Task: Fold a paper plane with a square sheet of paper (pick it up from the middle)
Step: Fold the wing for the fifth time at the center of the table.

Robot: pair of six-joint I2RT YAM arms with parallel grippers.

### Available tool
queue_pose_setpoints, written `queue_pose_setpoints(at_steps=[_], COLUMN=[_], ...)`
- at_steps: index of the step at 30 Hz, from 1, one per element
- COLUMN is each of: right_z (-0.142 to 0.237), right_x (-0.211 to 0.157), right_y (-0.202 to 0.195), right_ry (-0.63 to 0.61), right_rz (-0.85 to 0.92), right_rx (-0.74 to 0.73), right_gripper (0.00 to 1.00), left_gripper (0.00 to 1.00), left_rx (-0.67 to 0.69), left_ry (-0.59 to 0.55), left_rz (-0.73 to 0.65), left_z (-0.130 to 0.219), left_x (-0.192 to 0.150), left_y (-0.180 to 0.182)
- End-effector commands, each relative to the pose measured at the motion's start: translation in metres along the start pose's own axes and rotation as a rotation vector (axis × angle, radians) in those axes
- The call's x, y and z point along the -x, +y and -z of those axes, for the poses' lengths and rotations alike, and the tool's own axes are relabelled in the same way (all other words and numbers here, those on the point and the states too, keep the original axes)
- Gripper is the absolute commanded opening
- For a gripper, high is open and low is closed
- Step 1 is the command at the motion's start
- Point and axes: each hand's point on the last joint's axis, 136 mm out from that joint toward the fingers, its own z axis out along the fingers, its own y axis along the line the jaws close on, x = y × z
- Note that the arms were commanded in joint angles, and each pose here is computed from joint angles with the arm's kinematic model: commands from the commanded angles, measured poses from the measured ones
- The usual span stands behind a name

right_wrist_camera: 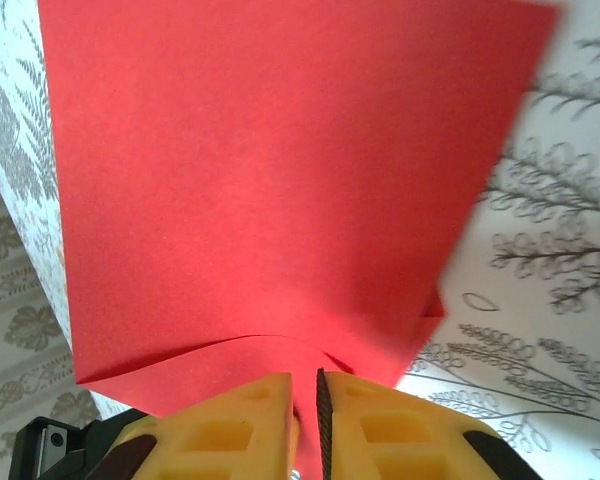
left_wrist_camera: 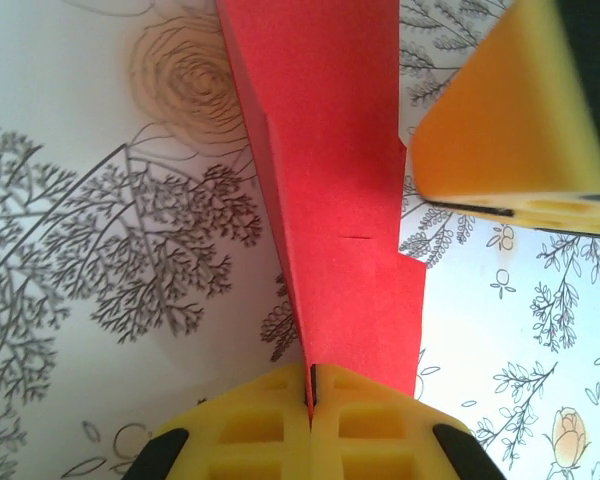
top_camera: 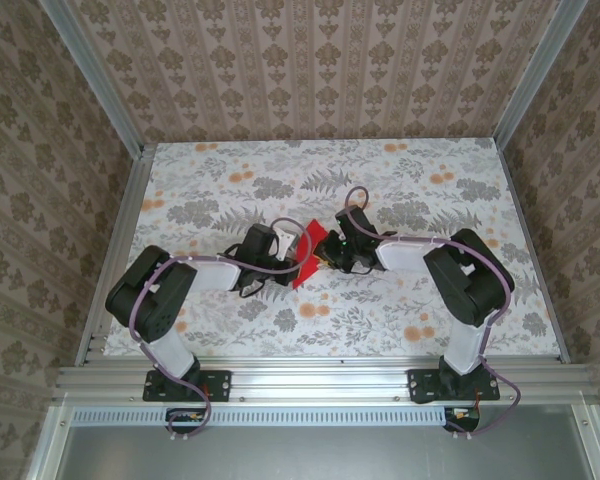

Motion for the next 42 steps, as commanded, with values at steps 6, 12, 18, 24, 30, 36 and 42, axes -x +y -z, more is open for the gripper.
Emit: queue_pose_setpoints(at_steps=[6, 12, 18, 24, 30, 36, 42], right_z=[-0.014, -0.011, 0.016, 0.046, 0.050, 0.035, 0.022], right_x=[-0.003, 0.005, 0.017, 0.023, 0.017, 0.007, 0.003], right_y=[0.001, -0.023, -0.002, 0.009, 0.014, 0.012, 0.009], right_ry=[0.060, 0.029, -0.018, -0.052, -0.009, 0.068, 0.108], right_rz=[0.013, -0.038, -0.041, -0.149, -0.224, -0.252, -0.264], right_rx=[-0.005, -0.045, 0.060, 0.163, 0.191, 0.153, 0.128], right_gripper=[0.14, 0.16, 0.28, 0.46, 0.52, 0.51, 0.51], left_gripper=[0.04, 0.03, 0.02, 0.00, 0.00, 0.00, 0.00], left_rx=[0.027, 0.039, 0.068, 0.133, 0.168, 0.184, 0.207], left_ry=[0.010, 0.010, 0.035, 0.052, 0.042, 0.039, 0.043], left_rz=[-0.199, -0.269, -0.365, -0.444, -0.480, -0.506, -0.550], left_z=[0.002, -0.001, -0.009, -0.016, -0.020, -0.021, -0.023], left_x=[0.006, 0.006, 0.002, 0.001, 0.005, 0.005, 0.003], left_y=[-0.008, -0.011, -0.016, -0.014, -0.016, -0.017, -0.020])
